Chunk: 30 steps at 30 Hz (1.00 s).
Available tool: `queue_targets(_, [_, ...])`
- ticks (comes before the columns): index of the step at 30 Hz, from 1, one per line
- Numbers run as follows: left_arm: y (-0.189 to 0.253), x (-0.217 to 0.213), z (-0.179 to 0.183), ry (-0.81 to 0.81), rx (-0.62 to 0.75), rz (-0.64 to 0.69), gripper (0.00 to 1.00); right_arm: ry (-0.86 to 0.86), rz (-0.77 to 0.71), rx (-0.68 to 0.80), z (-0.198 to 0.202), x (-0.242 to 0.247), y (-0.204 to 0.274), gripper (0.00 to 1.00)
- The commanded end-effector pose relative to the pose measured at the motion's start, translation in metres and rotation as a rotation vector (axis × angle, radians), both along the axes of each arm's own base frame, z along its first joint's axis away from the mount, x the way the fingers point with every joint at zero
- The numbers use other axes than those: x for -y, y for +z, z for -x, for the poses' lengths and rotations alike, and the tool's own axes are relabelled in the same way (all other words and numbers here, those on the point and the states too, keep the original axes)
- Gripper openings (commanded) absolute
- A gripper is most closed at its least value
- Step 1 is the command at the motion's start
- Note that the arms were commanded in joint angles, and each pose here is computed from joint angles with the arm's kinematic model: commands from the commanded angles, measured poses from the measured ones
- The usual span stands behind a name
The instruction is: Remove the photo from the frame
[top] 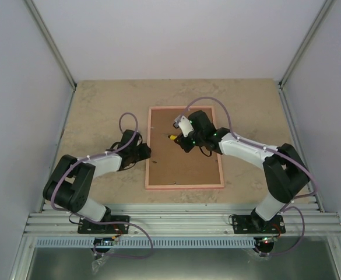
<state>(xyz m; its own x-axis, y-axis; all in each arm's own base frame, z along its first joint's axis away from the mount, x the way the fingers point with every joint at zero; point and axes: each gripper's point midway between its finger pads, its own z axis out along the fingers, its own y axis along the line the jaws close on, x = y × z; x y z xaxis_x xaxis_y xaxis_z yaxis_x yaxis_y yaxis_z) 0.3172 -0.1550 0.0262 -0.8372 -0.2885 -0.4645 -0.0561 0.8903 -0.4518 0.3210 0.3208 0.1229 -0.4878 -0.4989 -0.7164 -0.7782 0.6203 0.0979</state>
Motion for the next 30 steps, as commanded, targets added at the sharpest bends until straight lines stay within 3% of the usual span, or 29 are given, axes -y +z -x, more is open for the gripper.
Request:
queue_targets(1, [-0.004, -0.014, -0.004, 0.056, -0.048, -0.083, 0.45, 0.017, -0.072, 0.055, -0.018, -0.015, 0.019, 0.00])
queue_targets(7, [0.000, -0.014, -0.033, 0.077, -0.030, -0.098, 0.52, 0.007, -0.075, 0.066, -0.034, -0.017, 0.015, 0.01])
queue_targets(16, [-0.005, -0.010, -0.060, 0.064, -0.036, -0.109, 0.50, 0.010, -0.085, 0.057, -0.056, -0.031, 0.002, 0.00])
queue_targets(22, [-0.012, -0.005, -0.073, 0.042, -0.050, -0.101, 0.41, 0.014, -0.086, 0.044, -0.070, -0.040, -0.009, 0.00])
queue_targets(30, [-0.018, 0.000, -0.071, 0.001, -0.062, -0.088, 0.19, 0.034, -0.083, 0.008, -0.073, -0.048, -0.025, 0.00])
